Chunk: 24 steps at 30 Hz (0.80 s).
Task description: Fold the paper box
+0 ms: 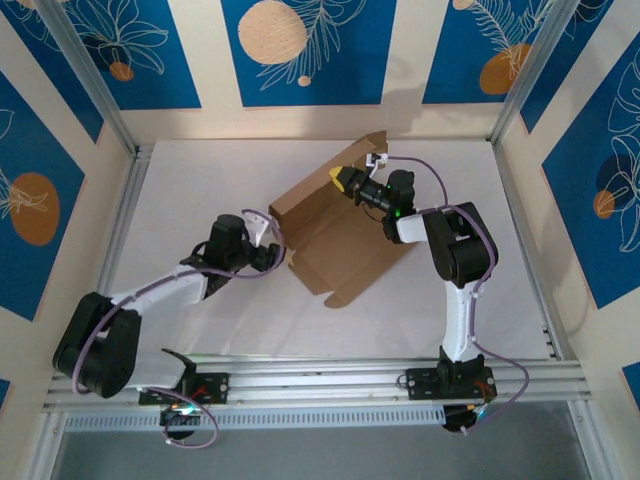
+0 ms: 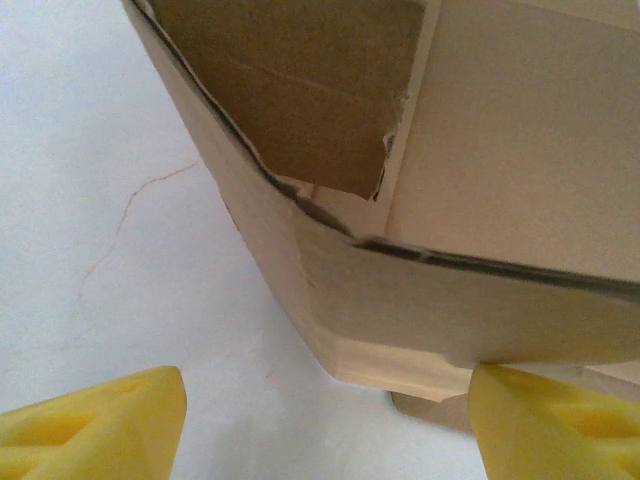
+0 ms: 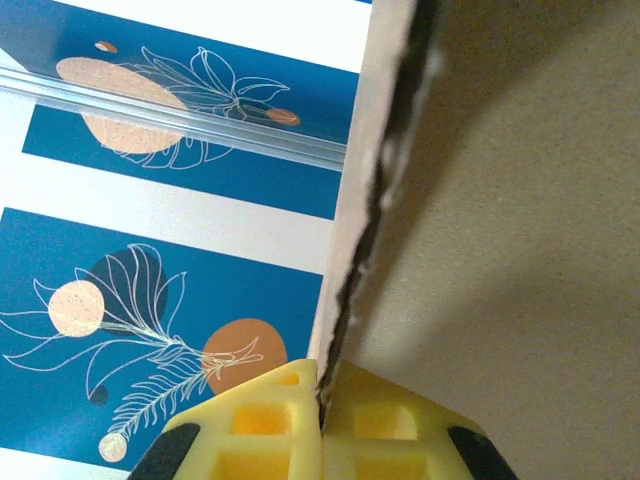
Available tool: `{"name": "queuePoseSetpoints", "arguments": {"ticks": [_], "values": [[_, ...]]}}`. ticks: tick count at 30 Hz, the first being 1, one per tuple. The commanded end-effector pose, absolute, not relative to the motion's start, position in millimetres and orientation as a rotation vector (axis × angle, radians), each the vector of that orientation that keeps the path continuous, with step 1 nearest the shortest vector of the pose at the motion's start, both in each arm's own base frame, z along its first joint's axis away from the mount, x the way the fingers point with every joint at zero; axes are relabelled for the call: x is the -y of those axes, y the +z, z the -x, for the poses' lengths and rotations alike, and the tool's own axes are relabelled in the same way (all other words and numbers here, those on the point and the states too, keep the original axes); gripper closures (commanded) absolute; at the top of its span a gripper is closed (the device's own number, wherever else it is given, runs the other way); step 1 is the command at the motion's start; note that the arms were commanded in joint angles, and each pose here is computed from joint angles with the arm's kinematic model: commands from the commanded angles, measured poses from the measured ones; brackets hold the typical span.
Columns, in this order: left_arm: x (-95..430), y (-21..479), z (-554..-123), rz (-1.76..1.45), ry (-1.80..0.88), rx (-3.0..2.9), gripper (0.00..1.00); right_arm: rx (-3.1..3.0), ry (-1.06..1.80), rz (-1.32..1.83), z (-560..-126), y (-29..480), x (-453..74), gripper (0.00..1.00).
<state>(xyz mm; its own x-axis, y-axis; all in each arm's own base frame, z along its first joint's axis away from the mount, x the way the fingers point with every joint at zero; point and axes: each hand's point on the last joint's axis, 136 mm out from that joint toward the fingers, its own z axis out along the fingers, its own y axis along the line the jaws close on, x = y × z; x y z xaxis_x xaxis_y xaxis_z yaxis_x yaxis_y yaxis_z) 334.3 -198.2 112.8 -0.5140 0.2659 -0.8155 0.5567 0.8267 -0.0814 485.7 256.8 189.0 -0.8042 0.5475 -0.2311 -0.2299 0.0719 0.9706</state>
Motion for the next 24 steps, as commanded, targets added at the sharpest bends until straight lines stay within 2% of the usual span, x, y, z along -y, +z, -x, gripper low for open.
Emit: {"name": "queuePoseSetpoints", "arguments": {"ticks": [1, 6, 11, 19, 24], "values": [[219, 126, -351, -0.594, -0.453, -2.035, 0.25, -1.727, 1.791, -0.252, -488, 203, -259, 1.0], [228, 123, -371, -0.55, -0.375, -2.001, 0.25, -1.73, 1.798, -0.25, -485, 201, -261, 1.0], [211, 131, -393, -0.441, -0.209, -1.936, 0.25, -1.732, 1.81, -0.262, -481, 199, -262, 1.0], [214, 147, -409, -0.396, -0.199, -1.79, 0.23, -1.754, 1.825, -0.321, -478, 191, -266, 1.0], [209, 143, -419, -0.38, -0.125, -1.771, 0.3, -1.789, 1.816, -0.387, -474, 185, -268, 1.0]]}}
